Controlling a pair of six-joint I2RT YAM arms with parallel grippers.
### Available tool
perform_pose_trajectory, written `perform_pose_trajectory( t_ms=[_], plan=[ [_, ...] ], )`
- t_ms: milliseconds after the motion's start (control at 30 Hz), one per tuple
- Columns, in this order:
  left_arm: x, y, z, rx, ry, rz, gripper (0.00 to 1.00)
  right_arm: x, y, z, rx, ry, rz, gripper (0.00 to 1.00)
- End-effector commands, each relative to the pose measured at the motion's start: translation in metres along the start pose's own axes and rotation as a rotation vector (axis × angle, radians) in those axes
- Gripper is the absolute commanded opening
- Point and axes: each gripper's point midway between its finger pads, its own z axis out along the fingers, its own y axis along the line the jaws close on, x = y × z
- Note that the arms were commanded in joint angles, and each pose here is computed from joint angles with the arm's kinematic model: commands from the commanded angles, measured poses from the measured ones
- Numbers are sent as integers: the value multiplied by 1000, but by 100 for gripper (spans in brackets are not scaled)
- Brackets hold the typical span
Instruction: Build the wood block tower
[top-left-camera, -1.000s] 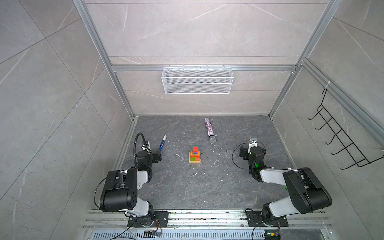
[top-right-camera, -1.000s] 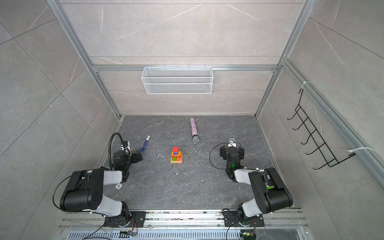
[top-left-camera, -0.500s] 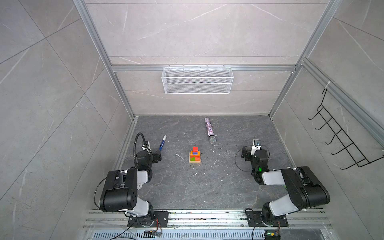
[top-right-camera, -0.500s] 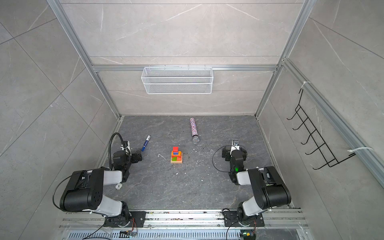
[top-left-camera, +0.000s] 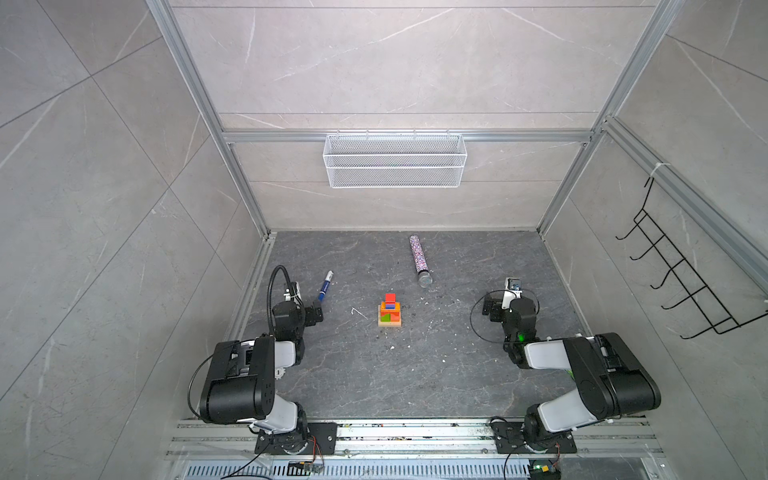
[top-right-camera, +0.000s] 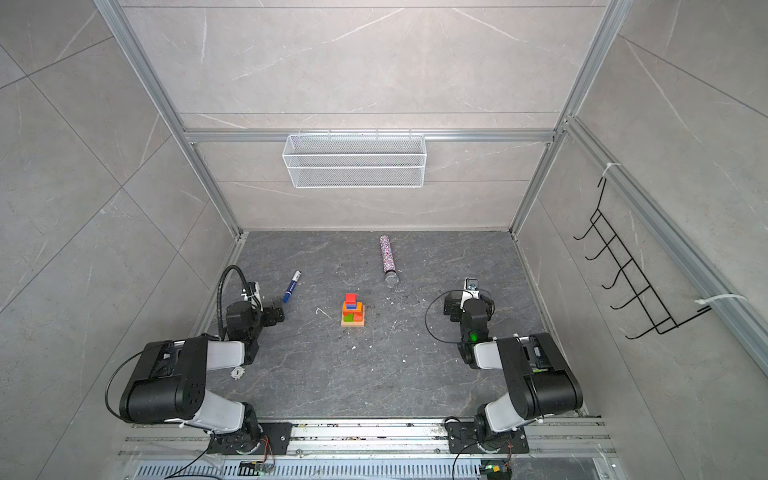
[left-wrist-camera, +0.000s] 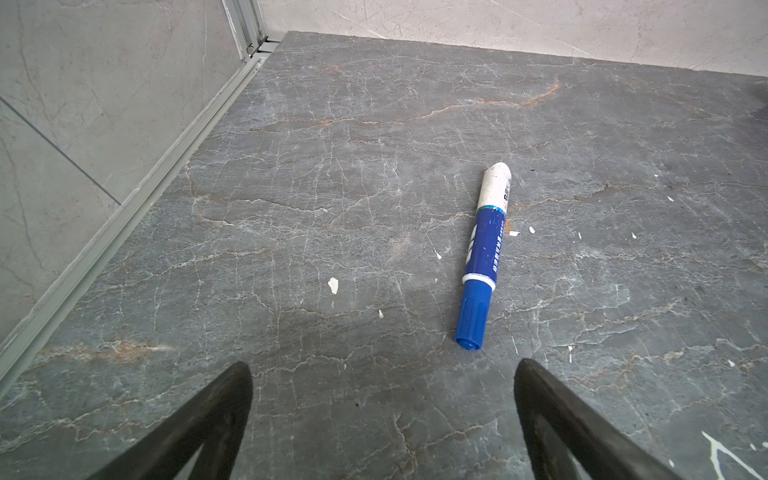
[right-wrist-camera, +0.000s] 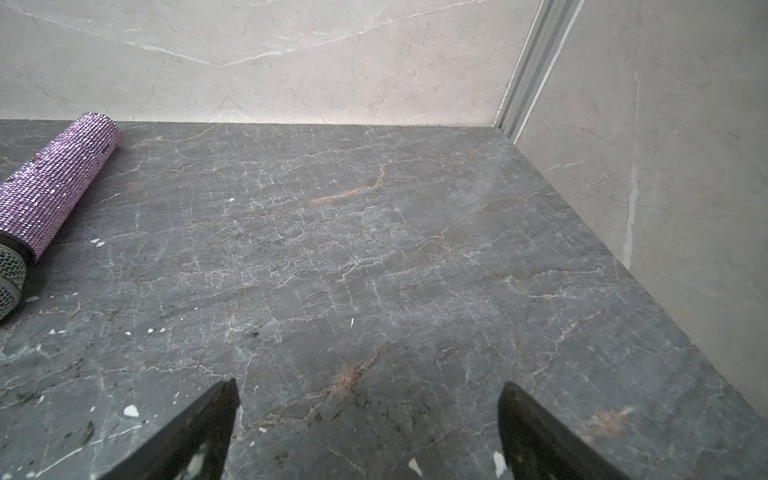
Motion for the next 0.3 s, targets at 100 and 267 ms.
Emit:
perform_pose_trajectory(
  t_ms=[100,267],
  plan=[
    [-18,-1,0,0,-64,-1,100,-5,3,1,-12,-1,18,99],
    [-18,-1,0,-1,-63,0,100,-5,4,0,-17,-5,13,99]
  ],
)
